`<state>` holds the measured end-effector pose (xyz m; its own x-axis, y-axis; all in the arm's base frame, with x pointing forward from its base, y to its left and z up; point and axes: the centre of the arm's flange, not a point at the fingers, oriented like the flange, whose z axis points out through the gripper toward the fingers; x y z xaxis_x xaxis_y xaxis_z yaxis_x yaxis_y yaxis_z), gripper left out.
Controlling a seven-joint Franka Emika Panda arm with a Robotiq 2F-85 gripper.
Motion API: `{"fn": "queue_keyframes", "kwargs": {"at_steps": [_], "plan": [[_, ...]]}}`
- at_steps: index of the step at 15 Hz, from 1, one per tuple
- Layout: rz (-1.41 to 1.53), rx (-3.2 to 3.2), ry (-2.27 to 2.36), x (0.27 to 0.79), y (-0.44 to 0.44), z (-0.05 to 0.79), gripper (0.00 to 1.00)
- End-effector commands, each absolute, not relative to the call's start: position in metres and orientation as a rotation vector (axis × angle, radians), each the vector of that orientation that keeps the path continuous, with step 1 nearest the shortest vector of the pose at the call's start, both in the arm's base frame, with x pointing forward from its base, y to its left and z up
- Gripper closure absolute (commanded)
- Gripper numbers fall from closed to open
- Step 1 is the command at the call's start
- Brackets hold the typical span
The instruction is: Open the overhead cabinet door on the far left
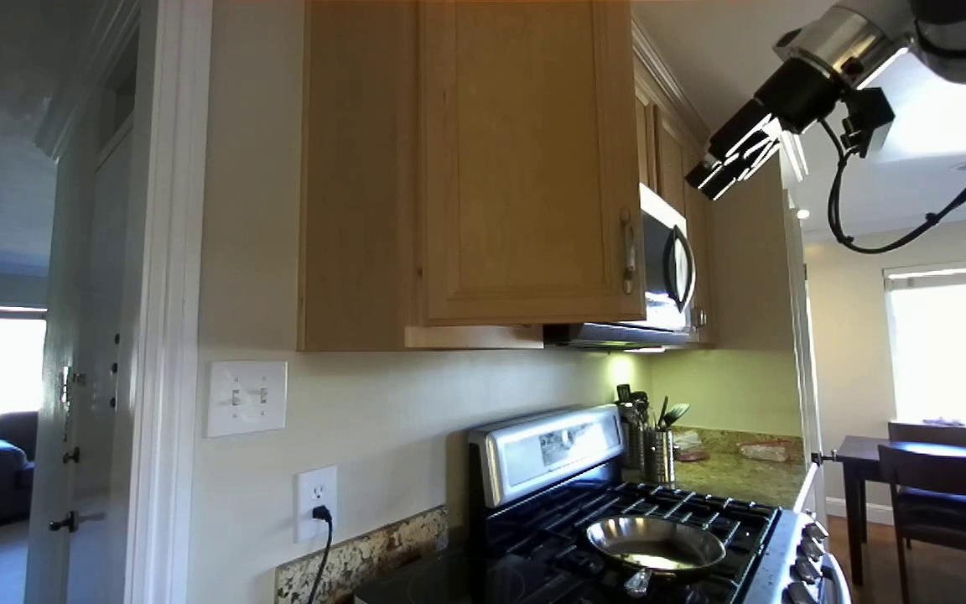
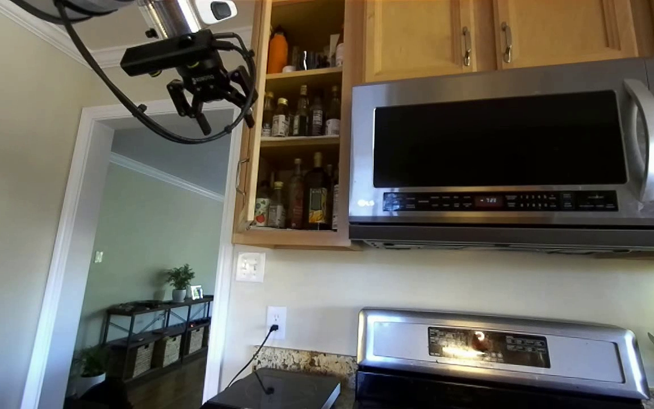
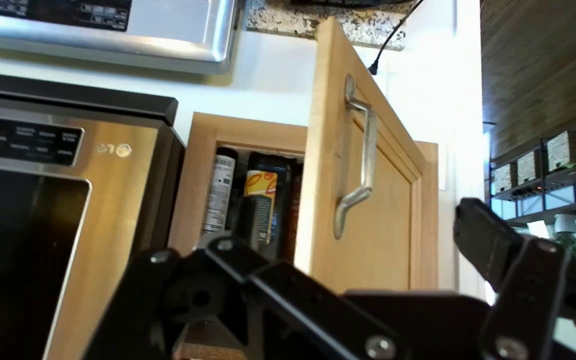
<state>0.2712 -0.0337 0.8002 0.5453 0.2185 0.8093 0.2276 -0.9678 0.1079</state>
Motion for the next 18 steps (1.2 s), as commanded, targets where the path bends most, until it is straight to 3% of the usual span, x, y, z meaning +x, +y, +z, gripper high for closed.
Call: {"fn": "queue_keyframes", "kwargs": {"at_steps": [1,9,14,18], "plan": [[-1.377,-2.812,-0.162,0.297,-0.064,0.788,0.00],[-1.299,-2.851,0.147,0.389,-0.105,0.745,0.00],[-1.259,-2.833,0.096,0.453,-0.075,0.719,0.00],[-1.207,-2.839,-0.051,0.473,-0.034,0.714,0.00]]}}
